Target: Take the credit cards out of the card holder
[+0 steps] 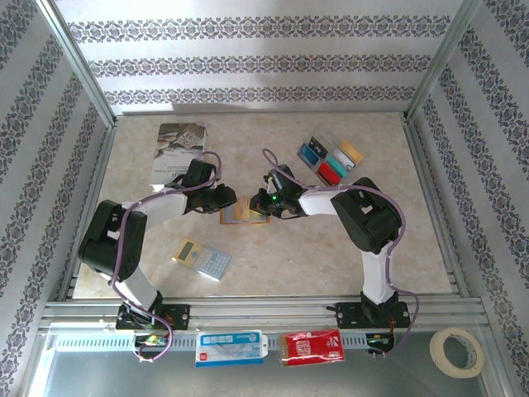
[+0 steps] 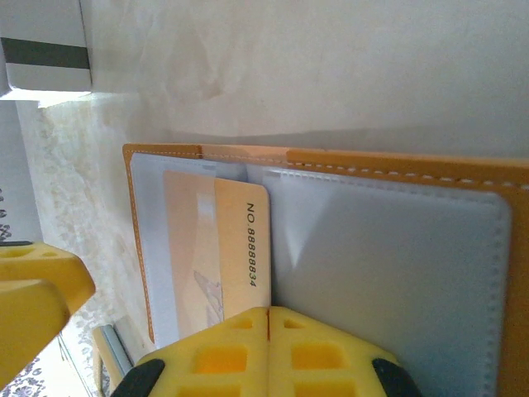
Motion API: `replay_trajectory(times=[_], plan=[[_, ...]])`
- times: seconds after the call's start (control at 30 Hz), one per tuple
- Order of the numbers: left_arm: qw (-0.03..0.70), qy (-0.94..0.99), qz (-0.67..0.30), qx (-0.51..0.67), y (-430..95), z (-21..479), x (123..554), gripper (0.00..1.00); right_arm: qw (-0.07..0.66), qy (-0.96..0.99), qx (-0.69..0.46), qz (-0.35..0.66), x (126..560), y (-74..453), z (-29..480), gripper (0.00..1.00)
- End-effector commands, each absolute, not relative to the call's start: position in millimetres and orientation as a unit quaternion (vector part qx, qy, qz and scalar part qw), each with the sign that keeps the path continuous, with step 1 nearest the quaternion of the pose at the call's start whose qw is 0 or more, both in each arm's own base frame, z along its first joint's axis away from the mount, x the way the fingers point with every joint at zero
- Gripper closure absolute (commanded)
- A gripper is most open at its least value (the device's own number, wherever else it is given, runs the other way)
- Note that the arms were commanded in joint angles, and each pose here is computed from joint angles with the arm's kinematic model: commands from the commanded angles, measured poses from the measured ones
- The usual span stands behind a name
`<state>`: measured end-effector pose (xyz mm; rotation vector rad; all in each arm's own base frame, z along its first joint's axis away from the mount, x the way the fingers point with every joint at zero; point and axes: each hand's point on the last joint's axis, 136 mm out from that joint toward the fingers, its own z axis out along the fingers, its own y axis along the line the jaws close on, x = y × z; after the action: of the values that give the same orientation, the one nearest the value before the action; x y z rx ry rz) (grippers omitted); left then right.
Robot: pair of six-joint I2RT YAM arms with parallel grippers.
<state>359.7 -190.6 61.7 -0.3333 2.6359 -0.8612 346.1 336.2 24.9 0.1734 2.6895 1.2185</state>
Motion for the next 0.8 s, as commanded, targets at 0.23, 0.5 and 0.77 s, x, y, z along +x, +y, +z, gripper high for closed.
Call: replay_trajectory(times=[0.23,0.5,0.77], plan=[[0.117,0.946,-0.28,-0.118,-193,29,349,0.77,0.102,0.9,0.048,0.422,346,334,34,0.95],[0.097,0.952,-0.257,-0.134,-185,11,339,0.79,0.101,0.885,0.027,0.454,346,345,47,0.88],[0.088,0.957,-0.243,-0.133,-180,2,333,0.79,0.096,0.866,0.025,0.49,346,354,50,0.84]])
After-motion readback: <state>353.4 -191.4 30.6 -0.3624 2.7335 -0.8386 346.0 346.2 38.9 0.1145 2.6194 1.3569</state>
